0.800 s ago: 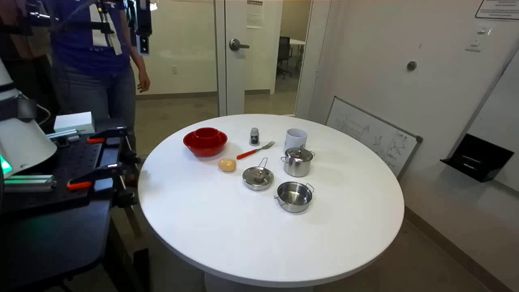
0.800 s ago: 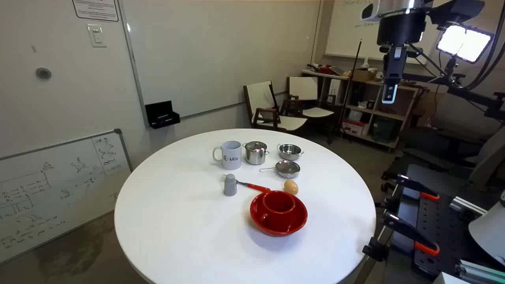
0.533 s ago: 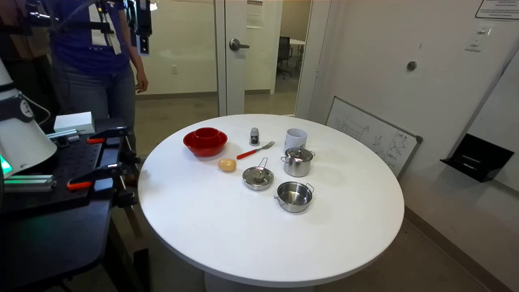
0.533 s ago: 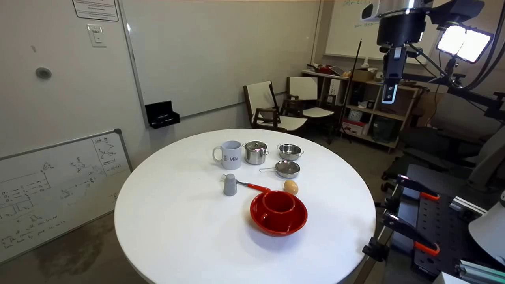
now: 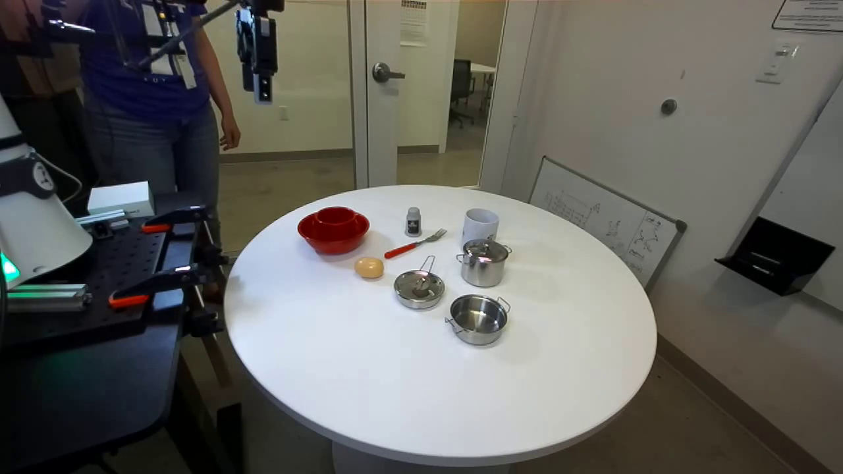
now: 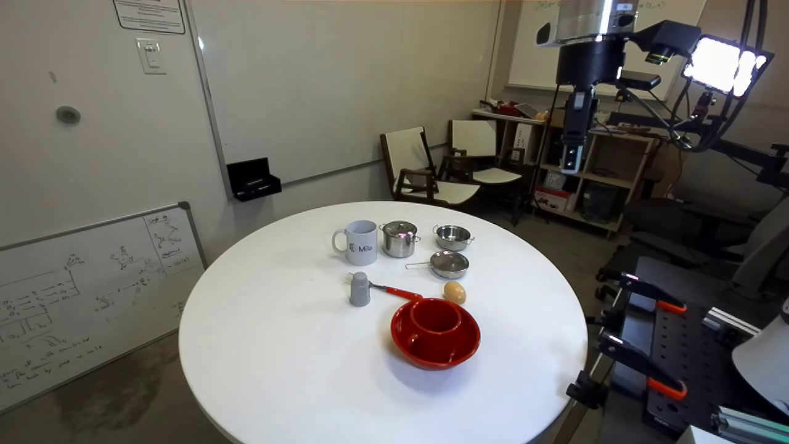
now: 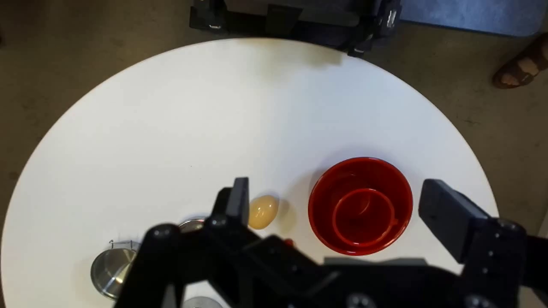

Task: Pick the bottle on the table and put it in the pot

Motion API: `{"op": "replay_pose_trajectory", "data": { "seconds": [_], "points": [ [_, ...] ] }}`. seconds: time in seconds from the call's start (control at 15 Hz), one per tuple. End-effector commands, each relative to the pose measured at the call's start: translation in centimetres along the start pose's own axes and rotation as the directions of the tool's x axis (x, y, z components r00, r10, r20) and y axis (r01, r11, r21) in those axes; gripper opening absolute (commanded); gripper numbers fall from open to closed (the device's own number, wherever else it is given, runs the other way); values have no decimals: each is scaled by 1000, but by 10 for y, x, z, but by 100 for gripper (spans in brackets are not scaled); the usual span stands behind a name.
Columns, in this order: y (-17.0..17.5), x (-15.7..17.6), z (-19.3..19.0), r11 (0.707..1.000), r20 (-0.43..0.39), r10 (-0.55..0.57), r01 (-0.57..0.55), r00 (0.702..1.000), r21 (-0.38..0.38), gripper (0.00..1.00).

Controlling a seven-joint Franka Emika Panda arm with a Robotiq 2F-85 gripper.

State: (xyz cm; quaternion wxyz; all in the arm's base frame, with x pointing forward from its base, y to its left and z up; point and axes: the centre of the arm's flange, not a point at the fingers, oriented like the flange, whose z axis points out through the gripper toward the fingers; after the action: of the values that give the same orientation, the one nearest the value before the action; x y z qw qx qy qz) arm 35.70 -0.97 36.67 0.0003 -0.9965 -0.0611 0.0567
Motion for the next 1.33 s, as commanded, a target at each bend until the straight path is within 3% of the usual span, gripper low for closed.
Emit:
{"op": "replay_pose_trajectory", "data": {
  "seconds": [0.0, 0.27, 0.53, 1.27],
  "points": [
    [-13, 48, 15, 1000, 17, 3, -3, 1000, -15, 100],
    [-40, 93, 36, 992, 19, -118, 118, 993, -44, 100],
    [-62, 141, 68, 962, -14, -269, 268, 963, -58, 100],
    [-92, 231, 134, 875, 82, -467, 474, 880, -102, 100]
  ]
}}
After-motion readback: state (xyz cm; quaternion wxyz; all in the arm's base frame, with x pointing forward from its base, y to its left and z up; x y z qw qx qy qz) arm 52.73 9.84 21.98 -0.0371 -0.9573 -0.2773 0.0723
